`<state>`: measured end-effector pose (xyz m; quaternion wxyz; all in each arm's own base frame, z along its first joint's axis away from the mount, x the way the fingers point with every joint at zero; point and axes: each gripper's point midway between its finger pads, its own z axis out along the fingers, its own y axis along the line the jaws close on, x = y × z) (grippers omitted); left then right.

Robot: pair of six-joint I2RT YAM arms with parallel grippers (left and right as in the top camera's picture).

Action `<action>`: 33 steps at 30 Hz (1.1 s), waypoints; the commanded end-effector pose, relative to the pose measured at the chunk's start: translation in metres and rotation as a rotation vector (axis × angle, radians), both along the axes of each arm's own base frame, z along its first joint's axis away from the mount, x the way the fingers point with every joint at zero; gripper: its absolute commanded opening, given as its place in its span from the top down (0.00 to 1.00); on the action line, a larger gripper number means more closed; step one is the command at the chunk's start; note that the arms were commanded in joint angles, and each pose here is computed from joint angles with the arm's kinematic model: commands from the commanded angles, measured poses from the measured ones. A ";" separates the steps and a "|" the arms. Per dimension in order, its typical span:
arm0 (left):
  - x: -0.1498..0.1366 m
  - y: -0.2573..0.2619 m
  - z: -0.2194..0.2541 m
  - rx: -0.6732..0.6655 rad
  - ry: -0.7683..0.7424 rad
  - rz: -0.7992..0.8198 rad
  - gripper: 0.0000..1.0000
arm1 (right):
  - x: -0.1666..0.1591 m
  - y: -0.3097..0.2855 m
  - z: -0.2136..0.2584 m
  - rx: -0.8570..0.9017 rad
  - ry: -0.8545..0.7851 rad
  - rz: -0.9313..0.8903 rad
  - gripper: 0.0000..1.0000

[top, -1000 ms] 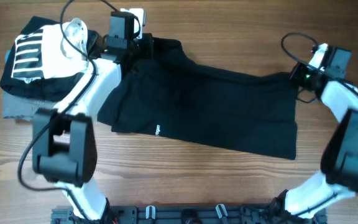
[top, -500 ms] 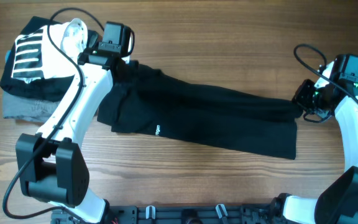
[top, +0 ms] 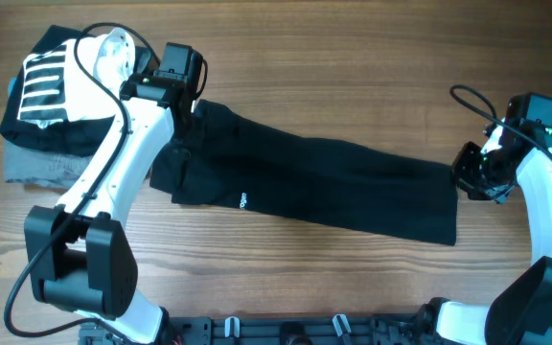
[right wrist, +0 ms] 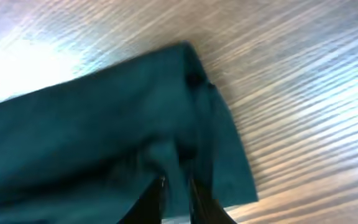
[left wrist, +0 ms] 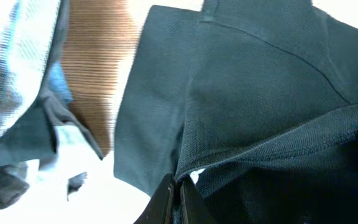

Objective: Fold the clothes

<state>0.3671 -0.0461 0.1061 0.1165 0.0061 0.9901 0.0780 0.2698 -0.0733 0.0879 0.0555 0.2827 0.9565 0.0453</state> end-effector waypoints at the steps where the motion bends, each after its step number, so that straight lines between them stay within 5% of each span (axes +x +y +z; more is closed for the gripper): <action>1: 0.003 0.013 0.012 0.065 -0.046 0.031 0.96 | -0.008 -0.013 0.004 -0.083 0.023 0.011 0.82; 2: 0.003 0.013 0.012 0.065 -0.045 0.031 0.95 | -0.009 -0.013 0.004 -0.085 0.030 0.011 0.64; 3: 0.002 0.013 0.012 0.064 -0.045 0.031 0.82 | -0.010 -0.013 0.004 -0.084 0.031 0.011 0.44; 5: 0.002 0.013 0.012 0.065 -0.042 0.031 0.53 | -0.009 -0.013 0.004 -0.085 0.028 0.010 0.33; 7: -0.003 0.013 0.011 0.061 -0.021 0.033 0.44 | -0.008 -0.014 0.004 -0.086 0.024 0.010 0.27; 18: -0.005 -0.018 0.006 -0.148 -0.012 0.131 0.44 | 0.030 0.014 0.013 0.085 -0.158 0.042 0.24; 33: 0.003 -0.029 0.008 -0.219 -0.039 0.164 0.39 | 0.013 0.030 0.005 0.163 -0.105 0.082 0.28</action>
